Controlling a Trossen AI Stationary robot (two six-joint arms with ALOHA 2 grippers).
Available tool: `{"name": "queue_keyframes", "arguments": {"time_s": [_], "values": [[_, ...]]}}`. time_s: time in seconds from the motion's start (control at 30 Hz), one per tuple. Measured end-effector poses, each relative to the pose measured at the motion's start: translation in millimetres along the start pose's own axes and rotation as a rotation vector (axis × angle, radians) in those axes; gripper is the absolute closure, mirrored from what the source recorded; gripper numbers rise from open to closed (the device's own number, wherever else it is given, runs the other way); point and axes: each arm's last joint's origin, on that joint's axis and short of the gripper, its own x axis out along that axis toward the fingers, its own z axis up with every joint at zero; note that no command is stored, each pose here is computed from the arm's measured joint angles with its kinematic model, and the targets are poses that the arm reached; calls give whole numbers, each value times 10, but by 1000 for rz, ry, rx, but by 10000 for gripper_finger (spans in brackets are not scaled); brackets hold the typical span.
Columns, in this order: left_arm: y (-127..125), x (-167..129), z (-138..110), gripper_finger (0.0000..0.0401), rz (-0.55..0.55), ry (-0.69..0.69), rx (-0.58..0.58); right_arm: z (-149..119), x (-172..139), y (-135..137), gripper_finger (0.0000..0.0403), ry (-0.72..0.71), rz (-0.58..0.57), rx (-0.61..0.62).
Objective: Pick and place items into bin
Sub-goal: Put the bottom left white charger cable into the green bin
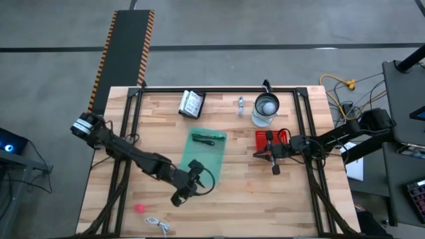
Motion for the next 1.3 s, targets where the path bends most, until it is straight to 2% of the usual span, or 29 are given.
{"name": "queue_keyframes", "arguments": {"time_s": [0.3, 0.7, 0.83, 1.03, 1.3], "values": [[-241, -84, 7, 247, -76, 49, -84, 0, 0, 0, 394, 0, 0, 0], [-616, -173, 73, 247, -236, 42, -197, 0, 0, 0, 394, 0, 0, 1], [-688, -195, 79, 247, -258, 55, -229, 0, 0, 0, 394, 0, 0, 2], [-743, -207, 59, 247, -272, 90, -345, -43, -1, 4, 394, 44, 3, 45], [-864, -244, 52, 247, -334, 146, -504, -70, -3, 6, 394, 72, 5, 32]]}}
